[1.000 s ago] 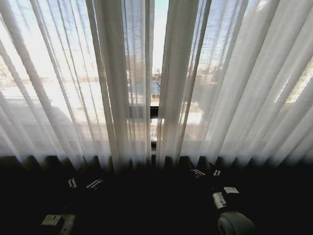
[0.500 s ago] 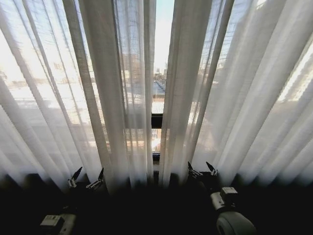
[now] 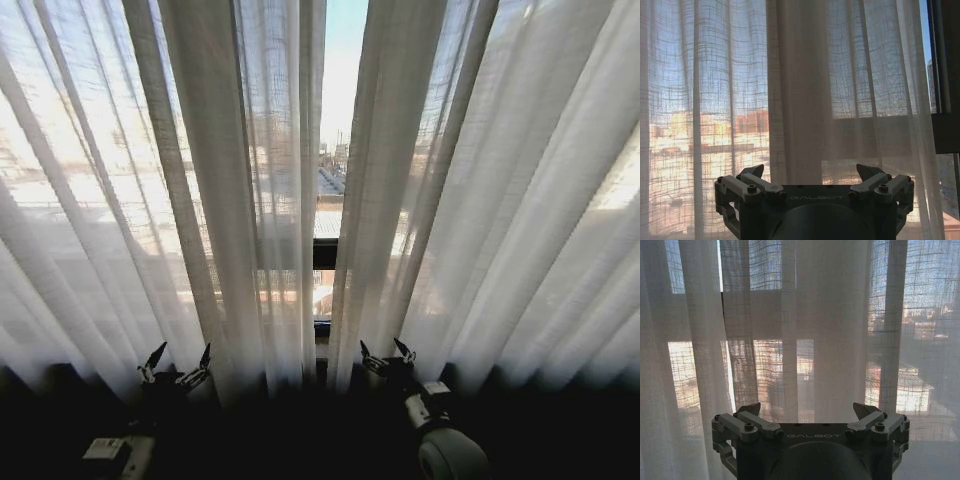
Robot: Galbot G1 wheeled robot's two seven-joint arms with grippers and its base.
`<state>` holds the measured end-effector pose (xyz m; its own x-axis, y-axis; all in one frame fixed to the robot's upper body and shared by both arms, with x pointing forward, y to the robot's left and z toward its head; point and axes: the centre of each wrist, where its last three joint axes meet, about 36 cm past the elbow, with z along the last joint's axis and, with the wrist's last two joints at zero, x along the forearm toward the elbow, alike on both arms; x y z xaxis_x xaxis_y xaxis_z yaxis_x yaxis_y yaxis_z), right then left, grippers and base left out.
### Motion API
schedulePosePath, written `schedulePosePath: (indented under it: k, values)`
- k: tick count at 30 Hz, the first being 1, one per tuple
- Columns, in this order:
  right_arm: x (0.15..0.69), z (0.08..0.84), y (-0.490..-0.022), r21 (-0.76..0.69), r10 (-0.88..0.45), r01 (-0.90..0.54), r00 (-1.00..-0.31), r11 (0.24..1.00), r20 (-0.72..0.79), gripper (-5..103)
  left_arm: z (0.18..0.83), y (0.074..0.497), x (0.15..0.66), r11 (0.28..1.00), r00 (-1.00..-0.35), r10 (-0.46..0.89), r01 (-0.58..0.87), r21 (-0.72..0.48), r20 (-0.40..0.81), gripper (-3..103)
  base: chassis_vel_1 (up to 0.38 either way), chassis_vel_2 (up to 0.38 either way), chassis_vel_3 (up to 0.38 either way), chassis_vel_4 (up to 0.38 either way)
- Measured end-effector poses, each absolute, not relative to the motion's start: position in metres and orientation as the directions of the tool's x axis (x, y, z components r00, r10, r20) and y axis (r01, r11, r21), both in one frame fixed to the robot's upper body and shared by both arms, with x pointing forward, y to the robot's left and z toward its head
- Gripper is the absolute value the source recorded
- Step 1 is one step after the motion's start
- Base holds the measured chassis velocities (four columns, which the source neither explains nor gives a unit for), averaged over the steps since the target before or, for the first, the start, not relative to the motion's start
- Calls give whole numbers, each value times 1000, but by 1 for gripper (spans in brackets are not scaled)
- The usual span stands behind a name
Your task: Open the curtains by pulling them apart, changing their state from closed to fully open.
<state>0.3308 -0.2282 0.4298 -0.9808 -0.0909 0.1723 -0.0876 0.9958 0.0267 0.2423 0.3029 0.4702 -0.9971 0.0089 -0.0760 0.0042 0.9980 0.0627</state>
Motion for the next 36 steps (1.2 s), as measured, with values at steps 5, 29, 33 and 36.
schedulePosePath:
  k: [5,29,33,36]
  values:
    - [367,415,-230,-11,-37,-40,-983,999,180,100,470,304,237,998,-997,-17,-22,56,-80,100,0,0,0,0]
    - [470,415,-208,-33,-94,-100,-985,994,143,100,466,305,230,996,-992,-82,-85,31,-95,100,0,0,0,0]
    - [446,409,-209,-34,-105,-111,-981,993,162,100,466,303,231,997,-992,-75,-78,28,-97,100,0,0,0,0]
    - [421,407,-210,-33,-114,-122,-978,992,176,100,466,301,232,997,-993,-71,-75,32,-98,100,0,0,0,0]
